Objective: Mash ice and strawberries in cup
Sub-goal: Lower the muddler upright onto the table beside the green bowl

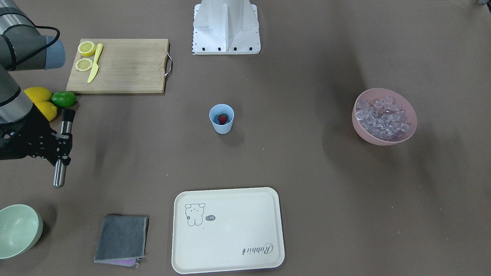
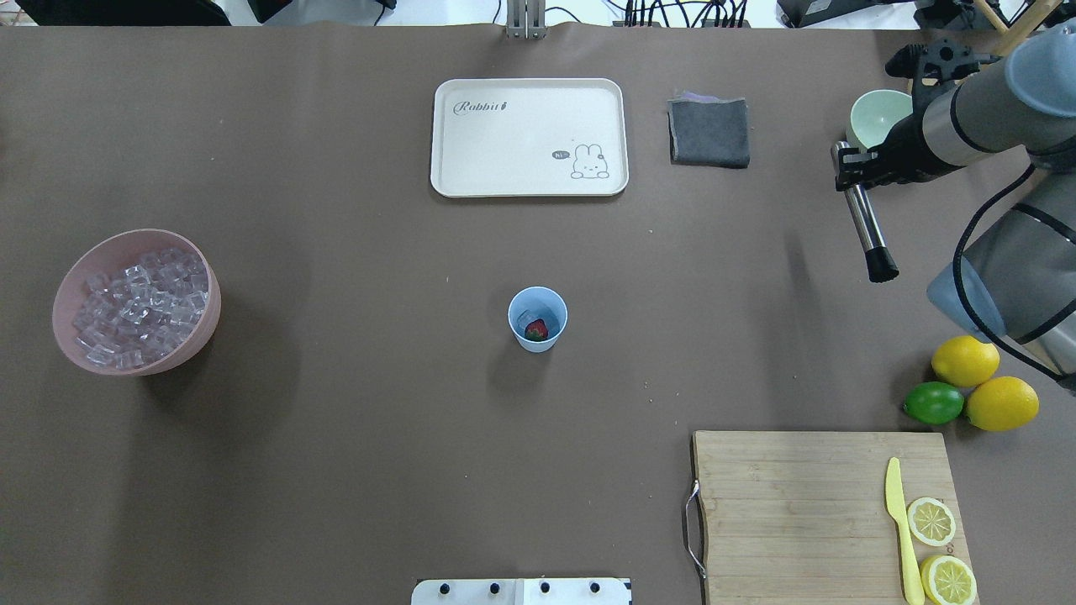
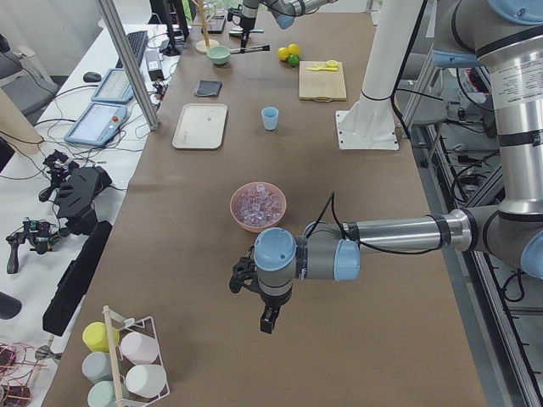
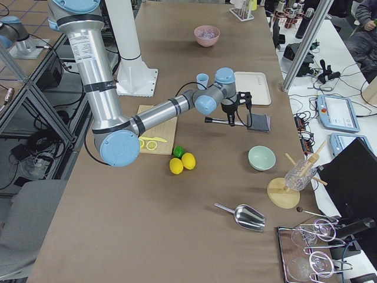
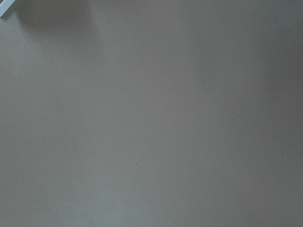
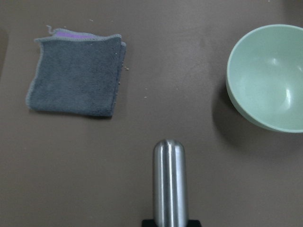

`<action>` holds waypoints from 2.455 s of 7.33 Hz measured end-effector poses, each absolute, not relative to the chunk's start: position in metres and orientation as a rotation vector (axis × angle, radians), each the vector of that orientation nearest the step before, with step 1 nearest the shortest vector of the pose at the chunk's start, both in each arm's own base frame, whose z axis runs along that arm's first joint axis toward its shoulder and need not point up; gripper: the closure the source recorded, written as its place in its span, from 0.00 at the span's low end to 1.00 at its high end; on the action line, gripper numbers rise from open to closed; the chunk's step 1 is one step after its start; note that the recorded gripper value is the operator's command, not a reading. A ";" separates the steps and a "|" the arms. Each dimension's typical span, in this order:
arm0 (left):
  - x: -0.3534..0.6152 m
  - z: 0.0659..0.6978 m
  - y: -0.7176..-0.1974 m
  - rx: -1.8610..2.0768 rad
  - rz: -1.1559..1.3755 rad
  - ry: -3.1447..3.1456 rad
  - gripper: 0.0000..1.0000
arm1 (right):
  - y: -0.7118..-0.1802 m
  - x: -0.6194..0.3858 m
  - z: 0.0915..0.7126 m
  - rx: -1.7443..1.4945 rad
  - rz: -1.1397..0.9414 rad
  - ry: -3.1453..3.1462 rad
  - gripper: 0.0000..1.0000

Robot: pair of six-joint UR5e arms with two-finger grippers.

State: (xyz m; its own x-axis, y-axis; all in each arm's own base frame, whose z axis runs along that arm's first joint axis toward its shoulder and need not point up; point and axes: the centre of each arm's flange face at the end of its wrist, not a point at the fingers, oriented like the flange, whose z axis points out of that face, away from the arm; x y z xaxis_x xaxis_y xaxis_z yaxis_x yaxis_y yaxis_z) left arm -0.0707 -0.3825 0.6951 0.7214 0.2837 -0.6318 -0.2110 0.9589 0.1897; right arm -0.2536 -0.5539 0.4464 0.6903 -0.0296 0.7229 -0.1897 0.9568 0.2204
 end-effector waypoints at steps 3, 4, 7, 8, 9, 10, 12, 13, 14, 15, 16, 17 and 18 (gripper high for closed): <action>-0.070 0.700 -0.381 0.097 0.271 0.717 0.02 | -0.537 -0.270 0.498 0.334 0.099 -0.817 1.00; -0.070 0.701 -0.381 0.094 0.271 0.717 0.02 | -0.531 -0.277 0.499 0.333 0.120 -0.820 1.00; -0.070 0.704 -0.381 0.090 0.268 0.718 0.02 | -0.499 -0.298 0.503 0.358 0.140 -0.788 1.00; -0.070 0.705 -0.380 0.087 0.268 0.718 0.02 | -0.489 -0.306 0.506 0.364 0.135 -0.775 1.00; -0.070 0.705 -0.380 0.086 0.268 0.718 0.02 | -0.482 -0.313 0.508 0.367 0.127 -0.766 1.00; -0.070 0.706 -0.380 0.085 0.267 0.718 0.02 | -0.477 -0.318 0.509 0.366 0.119 -0.762 1.00; -0.070 0.707 -0.380 0.084 0.267 0.719 0.01 | -0.471 -0.328 0.512 0.362 0.104 -0.757 1.00; -0.070 0.707 -0.380 0.086 0.267 0.718 0.02 | -0.468 -0.332 0.514 0.363 0.098 -0.751 1.00; -0.070 0.707 -0.380 0.090 0.268 0.718 0.02 | -0.466 -0.336 0.516 0.364 0.093 -0.745 1.00; -0.070 0.708 -0.380 0.091 0.268 0.718 0.02 | -0.464 -0.338 0.517 0.365 0.091 -0.743 1.00; -0.070 0.708 -0.380 0.091 0.268 0.718 0.02 | -0.464 -0.339 0.517 0.365 0.090 -0.741 1.00; -0.070 0.708 -0.380 0.091 0.268 0.718 0.02 | -0.464 -0.340 0.517 0.367 0.090 -0.739 1.00; -0.070 0.708 -0.380 0.090 0.268 0.718 0.02 | -0.465 -0.340 0.517 0.369 0.096 -0.738 0.81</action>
